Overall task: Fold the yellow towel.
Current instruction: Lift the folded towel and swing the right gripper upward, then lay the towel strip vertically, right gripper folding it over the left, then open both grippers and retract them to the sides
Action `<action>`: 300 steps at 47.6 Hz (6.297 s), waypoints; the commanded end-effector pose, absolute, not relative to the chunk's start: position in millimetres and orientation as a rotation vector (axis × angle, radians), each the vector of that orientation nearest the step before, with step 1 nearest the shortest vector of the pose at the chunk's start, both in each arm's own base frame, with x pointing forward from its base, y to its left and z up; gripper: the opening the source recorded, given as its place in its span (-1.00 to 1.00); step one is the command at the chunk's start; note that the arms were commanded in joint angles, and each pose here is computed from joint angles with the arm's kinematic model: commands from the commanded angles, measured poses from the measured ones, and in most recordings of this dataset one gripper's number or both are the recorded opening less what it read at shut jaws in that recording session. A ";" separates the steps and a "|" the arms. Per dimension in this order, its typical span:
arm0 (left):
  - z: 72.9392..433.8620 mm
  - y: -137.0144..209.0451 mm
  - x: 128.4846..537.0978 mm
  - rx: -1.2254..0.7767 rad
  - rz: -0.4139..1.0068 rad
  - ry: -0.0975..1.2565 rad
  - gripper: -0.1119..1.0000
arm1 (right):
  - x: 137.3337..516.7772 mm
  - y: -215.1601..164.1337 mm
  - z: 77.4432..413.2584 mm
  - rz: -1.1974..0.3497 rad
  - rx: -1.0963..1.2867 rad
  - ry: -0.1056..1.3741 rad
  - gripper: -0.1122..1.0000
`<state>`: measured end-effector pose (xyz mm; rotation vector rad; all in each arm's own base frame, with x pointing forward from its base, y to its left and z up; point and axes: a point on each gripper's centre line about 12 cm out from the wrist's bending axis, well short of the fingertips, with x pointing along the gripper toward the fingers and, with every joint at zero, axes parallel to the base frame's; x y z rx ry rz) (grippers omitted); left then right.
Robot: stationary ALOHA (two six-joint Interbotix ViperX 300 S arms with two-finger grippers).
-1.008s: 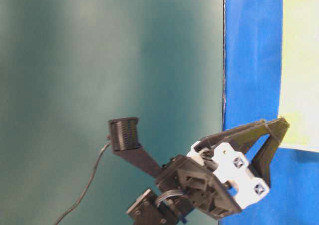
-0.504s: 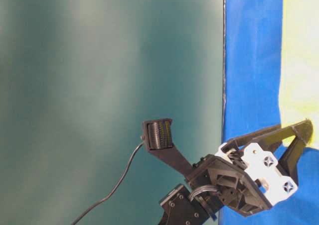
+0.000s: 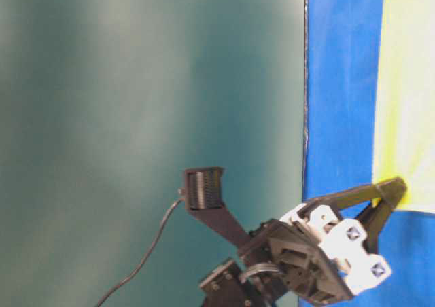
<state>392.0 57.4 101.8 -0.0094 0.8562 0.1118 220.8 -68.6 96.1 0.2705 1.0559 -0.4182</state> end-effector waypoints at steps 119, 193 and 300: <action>244.8 -77.3 434.9 0.118 -0.188 0.378 -0.74 | 341.2 -178.3 264.2 -0.503 -0.023 0.520 -0.76; 157.7 -69.2 433.2 0.009 -0.142 0.547 -0.74 | 375.3 -191.6 204.5 -0.436 0.018 0.586 -0.76; 242.4 2.7 248.6 -0.030 0.017 0.205 0.50 | 227.0 -67.0 240.4 -0.264 0.150 0.291 0.22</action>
